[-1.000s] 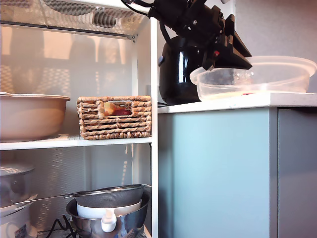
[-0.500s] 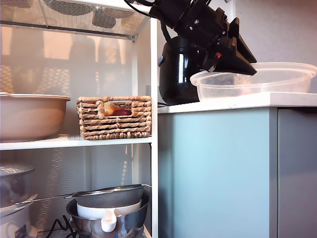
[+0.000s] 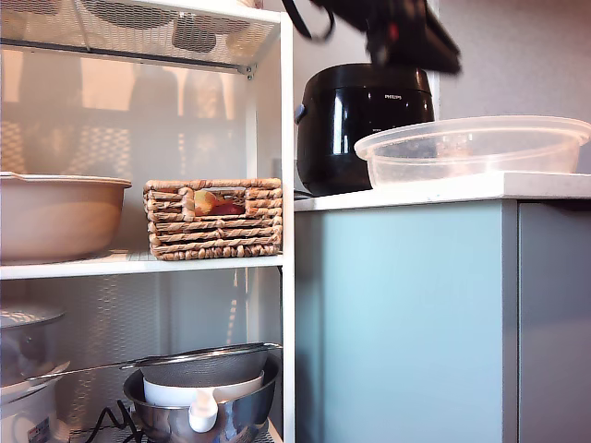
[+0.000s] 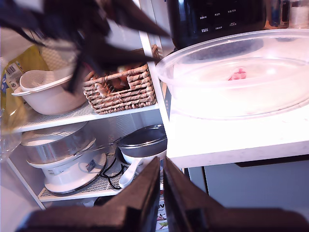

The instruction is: Pick up the plastic microwave lid from the shelf, then place it on the counter next to you

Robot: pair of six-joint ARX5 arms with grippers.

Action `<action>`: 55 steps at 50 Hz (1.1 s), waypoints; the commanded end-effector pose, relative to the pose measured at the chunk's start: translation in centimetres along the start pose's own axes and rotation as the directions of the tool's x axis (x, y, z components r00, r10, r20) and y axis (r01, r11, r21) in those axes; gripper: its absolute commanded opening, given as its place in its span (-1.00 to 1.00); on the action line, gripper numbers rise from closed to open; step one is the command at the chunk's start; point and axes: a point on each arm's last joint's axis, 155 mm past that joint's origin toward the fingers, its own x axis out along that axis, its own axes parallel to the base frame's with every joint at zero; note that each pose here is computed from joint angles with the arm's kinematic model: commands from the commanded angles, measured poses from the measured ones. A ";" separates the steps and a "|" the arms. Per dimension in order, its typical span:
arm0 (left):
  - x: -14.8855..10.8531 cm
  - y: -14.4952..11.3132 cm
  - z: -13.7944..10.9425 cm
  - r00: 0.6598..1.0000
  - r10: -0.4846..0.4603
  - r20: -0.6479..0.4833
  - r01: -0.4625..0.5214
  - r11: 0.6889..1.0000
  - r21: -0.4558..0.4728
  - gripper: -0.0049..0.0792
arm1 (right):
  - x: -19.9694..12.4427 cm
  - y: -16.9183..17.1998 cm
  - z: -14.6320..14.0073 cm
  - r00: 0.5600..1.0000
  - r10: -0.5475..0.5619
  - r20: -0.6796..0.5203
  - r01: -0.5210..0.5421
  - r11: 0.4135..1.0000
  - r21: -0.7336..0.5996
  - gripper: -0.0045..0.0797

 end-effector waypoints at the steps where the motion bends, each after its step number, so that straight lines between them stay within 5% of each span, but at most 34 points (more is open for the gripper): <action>1: -0.3 0.7 -1.0 0.999 0.017 -0.027 -0.019 0.998 -0.053 -0.26 | -0.2 0.3 0.7 1.000 0.009 0.015 -0.009 1.000 -0.002 -0.92; 11: -2.1 1.8 -4.2 0.990 0.037 -0.134 -0.074 0.956 -0.283 -0.95 | -0.2 0.3 0.6 1.000 0.009 0.012 -0.009 1.000 -0.001 -0.92; 13: -2.5 1.9 -4.8 0.988 0.036 -0.149 -0.085 0.939 -0.335 -0.93 | -0.2 0.3 0.6 1.000 0.008 0.011 -0.008 1.000 -0.001 -0.92; 17: -3.1 2.3 -6.3 0.979 0.047 -0.198 -0.148 0.833 -0.534 -0.93 | -0.2 0.3 0.6 1.000 0.008 0.011 -0.008 1.000 0.000 -0.92; 23: -3.7 2.3 -8.8 0.956 0.049 -0.288 -0.246 0.666 -0.704 -0.93 | -0.2 0.2 0.6 1.000 0.006 0.011 -0.006 1.000 -0.003 -0.92; 24: -3.7 2.3 -9.1 0.953 0.049 -0.298 -0.269 0.585 -0.765 -0.93 | -0.2 0.2 0.6 1.000 0.006 0.011 -0.006 1.000 -0.004 -0.92; 27: -3.7 2.2 -10.0 0.948 0.043 -0.316 -0.301 0.441 -0.845 -0.93 | -0.2 0.2 0.6 1.000 0.005 0.011 -0.005 1.000 -0.004 -0.92; 28: -3.7 2.2 -10.3 0.947 0.040 -0.319 -0.304 0.431 -0.849 -0.93 | -0.2 0.2 0.6 1.000 0.005 0.011 -0.005 1.000 -0.004 -0.92; 29: -3.6 2.1 -10.6 0.946 0.038 -0.323 -0.315 0.356 -0.880 -0.93 | -0.2 0.2 0.6 1.000 0.005 0.012 -0.005 1.000 -0.004 -0.92; 34: -3.1 1.3 -12.4 0.938 0.005 -0.347 -0.342 0.190 -0.920 -0.93 | -0.2 0.2 0.6 1.000 0.005 0.012 -0.005 1.000 -0.004 -0.92; 37: -2.3 0.4 -13.3 0.934 -0.023 -0.356 -0.351 0.123 -0.928 -0.93 | -0.2 0.2 0.6 1.000 0.005 0.012 -0.005 1.000 -0.004 -0.92; 55: 1.3 -1.5 -17.1 0.918 -0.047 -0.394 -0.396 -0.048 -0.917 -0.93 | -0.2 0.2 0.6 1.000 0.005 0.012 -0.005 1.000 -0.005 -0.92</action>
